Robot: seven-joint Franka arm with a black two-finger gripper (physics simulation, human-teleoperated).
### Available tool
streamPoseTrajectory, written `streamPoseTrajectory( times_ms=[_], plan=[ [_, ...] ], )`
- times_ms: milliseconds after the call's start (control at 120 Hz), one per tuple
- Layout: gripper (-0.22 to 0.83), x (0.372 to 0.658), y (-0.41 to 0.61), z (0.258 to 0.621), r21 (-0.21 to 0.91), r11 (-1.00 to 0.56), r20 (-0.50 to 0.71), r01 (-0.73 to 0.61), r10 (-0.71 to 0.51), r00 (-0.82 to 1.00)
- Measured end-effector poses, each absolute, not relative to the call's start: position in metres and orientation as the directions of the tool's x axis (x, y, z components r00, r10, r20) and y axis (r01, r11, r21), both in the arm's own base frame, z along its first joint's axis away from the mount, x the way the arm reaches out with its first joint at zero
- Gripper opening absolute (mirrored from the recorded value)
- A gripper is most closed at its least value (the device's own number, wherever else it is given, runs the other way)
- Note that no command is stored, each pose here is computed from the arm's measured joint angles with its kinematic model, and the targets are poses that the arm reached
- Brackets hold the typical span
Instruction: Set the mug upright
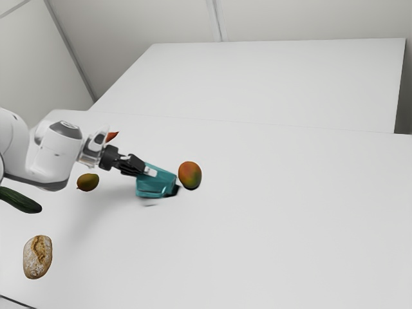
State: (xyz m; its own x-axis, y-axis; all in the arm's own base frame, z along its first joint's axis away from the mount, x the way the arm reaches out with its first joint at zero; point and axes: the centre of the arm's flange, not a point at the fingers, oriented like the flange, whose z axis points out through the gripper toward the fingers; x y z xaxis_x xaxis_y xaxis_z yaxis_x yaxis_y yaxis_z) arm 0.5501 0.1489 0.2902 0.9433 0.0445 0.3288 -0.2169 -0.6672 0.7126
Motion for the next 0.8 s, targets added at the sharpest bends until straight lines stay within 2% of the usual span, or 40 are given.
streamPoseTrajectory(
  times_ms=[292,450,800],
  plan=[
    [-0.16,0.544,0.151,0.329,0.662,-0.696,0.379,-0.278,-0.009,0.926],
    [-0.17,0.532,0.144,0.353,0.602,-0.729,0.376,-0.327,-0.102,0.921],
    [-0.17,0.507,0.114,0.398,0.41,-0.81,0.234,-0.42,-0.351,0.907]
  ],
)
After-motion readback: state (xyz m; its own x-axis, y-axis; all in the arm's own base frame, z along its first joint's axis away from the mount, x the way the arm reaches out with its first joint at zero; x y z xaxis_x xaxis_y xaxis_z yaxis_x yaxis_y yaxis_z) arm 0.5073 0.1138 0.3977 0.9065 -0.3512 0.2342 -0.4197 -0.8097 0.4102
